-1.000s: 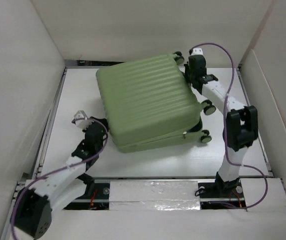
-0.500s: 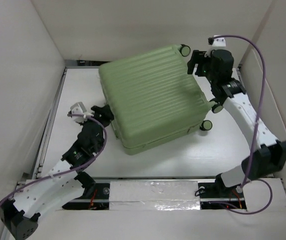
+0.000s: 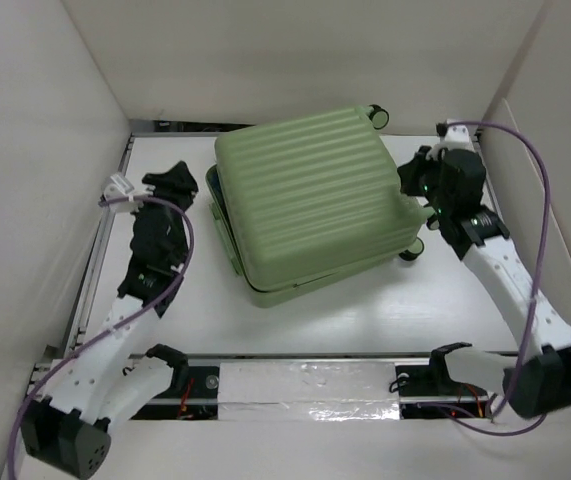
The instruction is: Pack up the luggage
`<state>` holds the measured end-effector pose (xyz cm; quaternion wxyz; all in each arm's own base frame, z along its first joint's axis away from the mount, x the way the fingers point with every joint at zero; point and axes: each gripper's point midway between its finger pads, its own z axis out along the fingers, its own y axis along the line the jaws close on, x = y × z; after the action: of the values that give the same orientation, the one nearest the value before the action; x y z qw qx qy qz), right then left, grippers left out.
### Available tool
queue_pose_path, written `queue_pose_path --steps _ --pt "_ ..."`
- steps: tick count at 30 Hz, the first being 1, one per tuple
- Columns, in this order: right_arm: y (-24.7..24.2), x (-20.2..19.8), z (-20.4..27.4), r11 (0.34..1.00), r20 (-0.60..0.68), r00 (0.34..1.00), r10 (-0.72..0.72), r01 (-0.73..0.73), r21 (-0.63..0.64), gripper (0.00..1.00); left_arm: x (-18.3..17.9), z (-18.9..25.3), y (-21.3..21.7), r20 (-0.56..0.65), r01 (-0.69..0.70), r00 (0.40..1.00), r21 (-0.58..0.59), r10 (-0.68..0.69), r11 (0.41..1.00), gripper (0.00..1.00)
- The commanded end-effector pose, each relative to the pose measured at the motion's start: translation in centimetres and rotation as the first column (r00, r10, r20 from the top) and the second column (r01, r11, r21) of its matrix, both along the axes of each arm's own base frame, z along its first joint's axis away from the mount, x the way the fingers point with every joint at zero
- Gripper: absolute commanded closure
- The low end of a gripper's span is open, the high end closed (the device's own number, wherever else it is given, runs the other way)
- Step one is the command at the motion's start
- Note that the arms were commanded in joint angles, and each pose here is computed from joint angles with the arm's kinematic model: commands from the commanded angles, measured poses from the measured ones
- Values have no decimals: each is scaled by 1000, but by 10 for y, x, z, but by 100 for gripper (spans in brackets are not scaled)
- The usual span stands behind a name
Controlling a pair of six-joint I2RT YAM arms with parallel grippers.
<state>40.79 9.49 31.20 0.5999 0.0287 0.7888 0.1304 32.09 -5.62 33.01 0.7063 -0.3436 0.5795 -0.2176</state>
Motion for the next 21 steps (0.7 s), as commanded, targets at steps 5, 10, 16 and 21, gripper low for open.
queue_pose_path --steps 5,10,16,21 --pt "-20 -93 4 993 122 990 -70 57 103 100 122 61 15 60 103 993 -45 -100 994 56" --pt "-37 -124 -42 987 19 991 -132 130 90 100 241 -17 38 -248 125 963 75 -103 989 56" --pt "-66 -129 -98 955 -138 951 -276 287 75 100 318 -83 25 -455 351 846 80 -280 933 51" --pt "-69 -113 -104 956 -130 953 -272 284 80 92 339 -103 20 -421 430 830 63 -367 901 49"
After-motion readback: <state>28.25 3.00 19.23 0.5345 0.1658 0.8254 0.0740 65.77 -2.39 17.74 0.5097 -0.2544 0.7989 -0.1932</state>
